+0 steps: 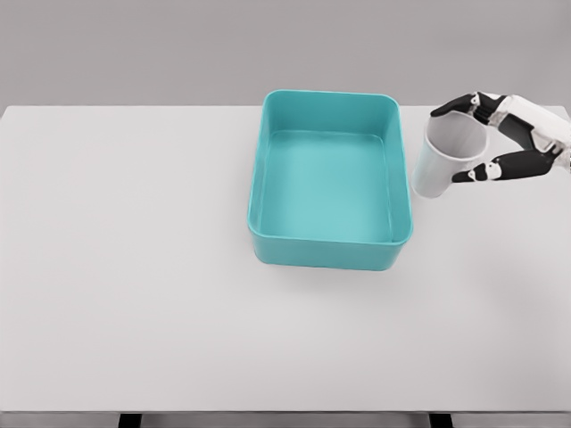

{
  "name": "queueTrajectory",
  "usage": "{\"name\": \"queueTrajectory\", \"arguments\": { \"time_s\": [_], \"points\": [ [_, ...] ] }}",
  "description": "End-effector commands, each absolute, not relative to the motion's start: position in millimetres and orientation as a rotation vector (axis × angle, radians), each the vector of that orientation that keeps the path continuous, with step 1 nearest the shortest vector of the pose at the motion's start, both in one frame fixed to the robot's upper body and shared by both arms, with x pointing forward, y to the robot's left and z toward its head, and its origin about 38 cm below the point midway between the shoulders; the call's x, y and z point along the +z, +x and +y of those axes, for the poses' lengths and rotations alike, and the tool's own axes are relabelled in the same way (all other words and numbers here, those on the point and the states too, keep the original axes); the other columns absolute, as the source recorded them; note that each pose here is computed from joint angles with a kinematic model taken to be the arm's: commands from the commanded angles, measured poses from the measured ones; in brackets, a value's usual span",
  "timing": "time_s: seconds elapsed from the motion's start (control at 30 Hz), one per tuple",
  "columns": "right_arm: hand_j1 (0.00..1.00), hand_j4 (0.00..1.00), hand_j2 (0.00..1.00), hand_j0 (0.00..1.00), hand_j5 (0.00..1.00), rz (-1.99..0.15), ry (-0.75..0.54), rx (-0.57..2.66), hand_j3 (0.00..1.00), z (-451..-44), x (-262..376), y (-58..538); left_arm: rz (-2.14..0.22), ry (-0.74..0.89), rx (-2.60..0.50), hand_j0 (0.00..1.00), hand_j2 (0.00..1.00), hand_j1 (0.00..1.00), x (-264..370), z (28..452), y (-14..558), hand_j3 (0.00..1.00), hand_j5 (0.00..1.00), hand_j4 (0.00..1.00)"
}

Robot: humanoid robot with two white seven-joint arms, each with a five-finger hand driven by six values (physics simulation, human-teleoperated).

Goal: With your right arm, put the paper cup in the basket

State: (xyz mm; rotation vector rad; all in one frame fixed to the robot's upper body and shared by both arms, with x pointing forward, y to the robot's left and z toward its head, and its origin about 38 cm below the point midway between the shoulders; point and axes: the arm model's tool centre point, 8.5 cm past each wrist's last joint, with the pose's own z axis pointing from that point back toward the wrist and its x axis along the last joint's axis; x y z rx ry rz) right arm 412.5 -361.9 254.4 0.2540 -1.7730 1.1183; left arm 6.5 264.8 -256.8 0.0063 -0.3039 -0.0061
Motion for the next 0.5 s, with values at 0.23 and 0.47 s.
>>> {"name": "queueTrajectory", "arguments": {
  "time_s": [0.23,0.47],
  "points": [
    [0.73,0.73,0.73,0.73,0.73,-1.806,0.322,1.079,0.73,-325.7,256.5,432.5,-0.304,0.006,-0.005,1.0,1.0,1.0,-256.8,264.9,6.6,1.0,1.0,1.0],
    [0.73,0.73,0.73,0.73,0.73,-1.804,0.322,1.077,0.73,-312.0,255.7,443.0,-0.303,0.006,-0.005,1.0,1.0,1.0,-256.8,264.9,6.5,1.0,1.0,1.0]
  ]
}}
